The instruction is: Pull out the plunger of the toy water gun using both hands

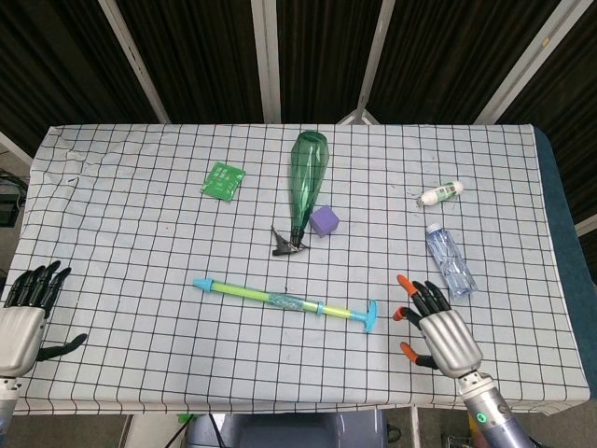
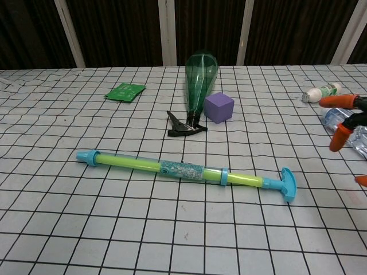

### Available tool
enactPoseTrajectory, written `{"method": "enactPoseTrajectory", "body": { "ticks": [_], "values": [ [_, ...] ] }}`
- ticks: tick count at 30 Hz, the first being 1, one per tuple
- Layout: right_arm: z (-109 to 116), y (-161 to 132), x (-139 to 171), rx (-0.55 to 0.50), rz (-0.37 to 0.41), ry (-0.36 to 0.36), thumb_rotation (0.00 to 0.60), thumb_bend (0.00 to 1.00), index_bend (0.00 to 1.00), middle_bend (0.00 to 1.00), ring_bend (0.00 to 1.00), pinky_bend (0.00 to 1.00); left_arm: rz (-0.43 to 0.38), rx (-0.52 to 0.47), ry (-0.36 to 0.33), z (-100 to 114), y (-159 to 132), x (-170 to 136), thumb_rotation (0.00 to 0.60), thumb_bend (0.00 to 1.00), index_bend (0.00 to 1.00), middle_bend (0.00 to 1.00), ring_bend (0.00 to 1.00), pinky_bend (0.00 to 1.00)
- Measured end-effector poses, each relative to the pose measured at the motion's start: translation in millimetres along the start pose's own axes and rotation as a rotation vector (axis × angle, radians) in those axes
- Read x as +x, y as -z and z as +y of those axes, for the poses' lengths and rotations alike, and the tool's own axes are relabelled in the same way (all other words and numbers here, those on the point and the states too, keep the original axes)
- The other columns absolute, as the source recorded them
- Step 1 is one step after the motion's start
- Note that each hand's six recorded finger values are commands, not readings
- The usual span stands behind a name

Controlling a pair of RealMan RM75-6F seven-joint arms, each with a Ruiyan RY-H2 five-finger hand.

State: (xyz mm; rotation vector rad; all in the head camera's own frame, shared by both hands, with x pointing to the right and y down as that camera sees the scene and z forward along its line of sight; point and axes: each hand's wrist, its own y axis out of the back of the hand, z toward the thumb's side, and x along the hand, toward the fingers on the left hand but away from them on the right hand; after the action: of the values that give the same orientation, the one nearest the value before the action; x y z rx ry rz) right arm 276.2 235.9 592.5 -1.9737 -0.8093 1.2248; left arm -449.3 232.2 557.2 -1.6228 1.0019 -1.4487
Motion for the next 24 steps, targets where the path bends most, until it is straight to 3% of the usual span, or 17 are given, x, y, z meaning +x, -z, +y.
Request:
{"method": "enactPoseTrajectory", "body": {
  "ticks": [8, 24],
  "values": [
    [-34.1, -24.9, -36.6, 0.008, -0.024, -0.055, 0.6, 0.35, 0.45, 0.09, 0.0, 0.0, 0.0, -0.002, 0.008, -0.1, 0.7, -0.4, 0.6, 0.04, 0.0, 0.0, 0.0, 0.0],
    [-65.3, -40.3, -79.7, 0.01, -0.068, -0.085, 0.6, 0.35, 0.46, 0.1, 0.0, 0.0, 0.002, -0.011, 0.012, -0.5, 0.5, 1.3, 0.6, 0.04, 0.0, 0.0, 0.0, 0.0]
  ]
}}
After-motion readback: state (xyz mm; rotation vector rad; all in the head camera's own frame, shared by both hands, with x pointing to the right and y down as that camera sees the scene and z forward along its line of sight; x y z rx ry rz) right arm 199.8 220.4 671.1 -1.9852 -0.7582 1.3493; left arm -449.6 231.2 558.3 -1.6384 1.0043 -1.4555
